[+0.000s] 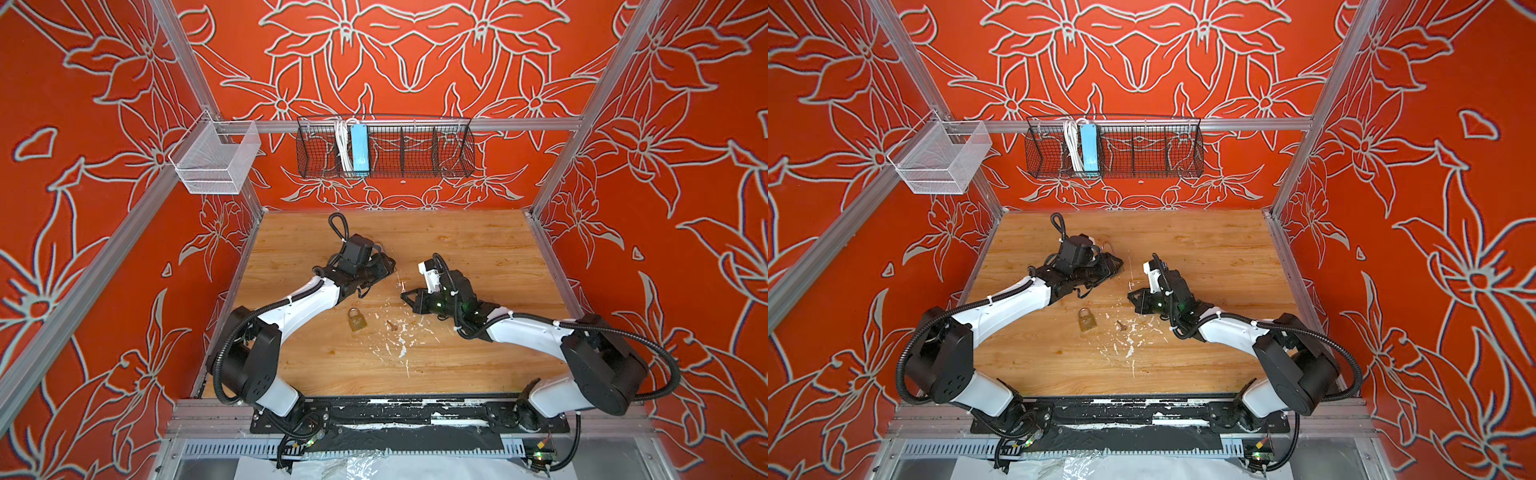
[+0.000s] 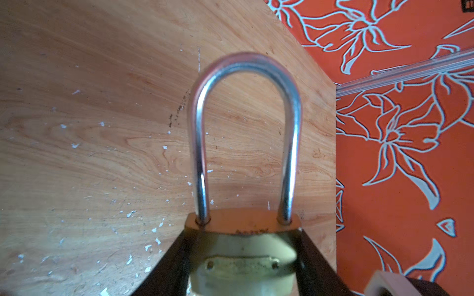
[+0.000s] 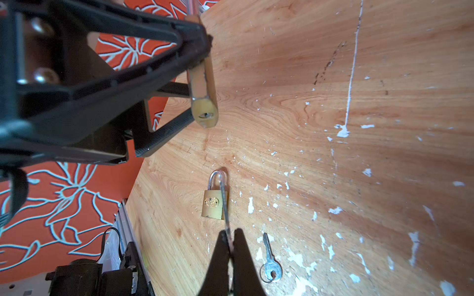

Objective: Unlock with the key

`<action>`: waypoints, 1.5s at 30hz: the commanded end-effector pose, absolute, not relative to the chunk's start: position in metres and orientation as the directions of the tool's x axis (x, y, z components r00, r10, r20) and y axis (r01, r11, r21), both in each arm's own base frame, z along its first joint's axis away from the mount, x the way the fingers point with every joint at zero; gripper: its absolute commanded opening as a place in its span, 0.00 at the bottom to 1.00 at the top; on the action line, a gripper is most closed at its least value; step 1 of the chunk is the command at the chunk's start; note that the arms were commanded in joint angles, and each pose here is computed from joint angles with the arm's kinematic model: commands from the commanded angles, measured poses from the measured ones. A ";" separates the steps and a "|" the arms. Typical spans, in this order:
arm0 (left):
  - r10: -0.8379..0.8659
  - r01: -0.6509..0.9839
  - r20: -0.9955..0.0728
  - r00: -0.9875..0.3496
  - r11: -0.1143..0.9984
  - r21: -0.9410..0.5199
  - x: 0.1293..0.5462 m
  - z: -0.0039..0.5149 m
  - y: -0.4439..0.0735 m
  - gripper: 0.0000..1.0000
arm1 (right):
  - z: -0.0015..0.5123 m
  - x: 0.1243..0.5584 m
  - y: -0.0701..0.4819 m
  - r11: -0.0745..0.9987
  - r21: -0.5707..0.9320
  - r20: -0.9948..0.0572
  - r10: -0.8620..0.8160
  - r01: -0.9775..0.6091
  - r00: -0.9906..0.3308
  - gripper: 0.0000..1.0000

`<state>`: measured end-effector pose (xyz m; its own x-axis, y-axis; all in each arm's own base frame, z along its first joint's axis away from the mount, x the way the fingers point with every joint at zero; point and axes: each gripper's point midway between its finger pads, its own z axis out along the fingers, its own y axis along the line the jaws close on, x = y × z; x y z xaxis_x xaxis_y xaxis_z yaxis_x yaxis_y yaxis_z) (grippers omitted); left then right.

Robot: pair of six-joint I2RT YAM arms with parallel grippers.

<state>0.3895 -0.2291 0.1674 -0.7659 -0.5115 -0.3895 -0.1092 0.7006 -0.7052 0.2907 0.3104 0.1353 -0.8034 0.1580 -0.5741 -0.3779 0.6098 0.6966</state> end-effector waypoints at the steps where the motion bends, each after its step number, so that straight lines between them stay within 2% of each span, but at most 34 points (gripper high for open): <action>1: -0.505 -0.017 -0.433 -0.747 0.665 -0.747 0.394 0.192 -0.244 0.00 | 0.144 0.292 0.321 0.577 0.718 -0.567 0.159 -0.390 -0.808 0.00; 45: -0.463 0.025 -0.454 -0.761 0.678 -0.734 0.388 0.192 -0.256 0.00 | 0.150 0.311 0.331 0.612 0.698 -0.561 0.146 -0.371 -0.815 0.00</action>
<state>0.3810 -0.2484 0.1707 -0.7859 -0.4589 -0.4144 -0.0432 0.7094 -0.7035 0.3051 0.3258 0.1404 -0.8263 0.1376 -0.5461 -0.3594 0.6177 0.6995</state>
